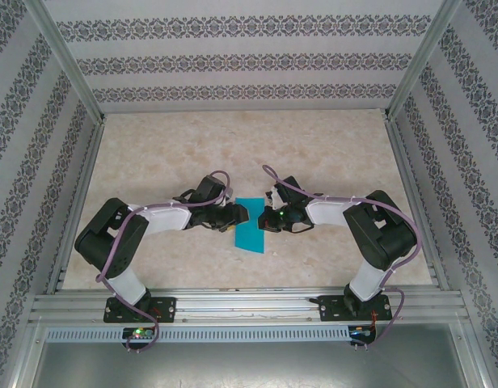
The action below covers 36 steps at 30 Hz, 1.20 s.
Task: Fold a paper plane with a square sheet of paper (fold left side to right side)
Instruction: Third fold the triangle at the center of the table.
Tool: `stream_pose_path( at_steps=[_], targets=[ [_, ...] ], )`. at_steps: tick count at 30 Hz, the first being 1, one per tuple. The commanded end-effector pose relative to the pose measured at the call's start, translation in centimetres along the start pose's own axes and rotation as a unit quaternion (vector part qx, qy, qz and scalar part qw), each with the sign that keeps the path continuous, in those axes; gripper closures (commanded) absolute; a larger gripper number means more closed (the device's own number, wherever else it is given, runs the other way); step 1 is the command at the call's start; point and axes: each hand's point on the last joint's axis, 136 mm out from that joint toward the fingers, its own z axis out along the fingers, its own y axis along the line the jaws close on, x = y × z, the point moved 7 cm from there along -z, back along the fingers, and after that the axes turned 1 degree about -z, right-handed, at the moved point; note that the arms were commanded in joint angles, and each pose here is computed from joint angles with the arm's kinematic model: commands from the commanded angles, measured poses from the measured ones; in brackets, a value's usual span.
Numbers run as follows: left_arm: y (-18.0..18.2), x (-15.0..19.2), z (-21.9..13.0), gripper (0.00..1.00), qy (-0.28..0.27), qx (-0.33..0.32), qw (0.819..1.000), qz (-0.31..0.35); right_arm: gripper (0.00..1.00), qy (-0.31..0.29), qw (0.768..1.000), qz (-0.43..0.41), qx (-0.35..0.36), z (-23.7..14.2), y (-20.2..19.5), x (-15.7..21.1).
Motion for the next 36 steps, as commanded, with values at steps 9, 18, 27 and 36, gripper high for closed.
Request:
stream_pose_path(
  at_steps=[9, 18, 27, 36],
  targets=[
    [0.9, -0.6, -0.1, 0.7, -0.002, -0.019, 1.0, 0.006, 1.0, 0.014, 0.999, 0.007, 0.045, 0.5, -1.8, 0.7],
    [0.8, -0.4, -0.6, 0.96, -0.009, -0.017, 1.0, -0.006, 0.86, -0.044, 0.998, -0.049, -0.006, -1.9, 0.7, -1.5],
    [0.8, -0.2, -0.8, 1.0, -0.028, -0.026, 0.998, -0.056, 0.49, -0.136, 0.978, -0.158, 0.019, -7.1, 1.8, -0.2],
    [0.9, -0.2, -0.4, 1.0, -0.059, -0.008, 0.993, -0.099, 0.31, -0.18, 0.916, -0.351, 0.074, -8.3, 4.4, 5.7]
  ],
)
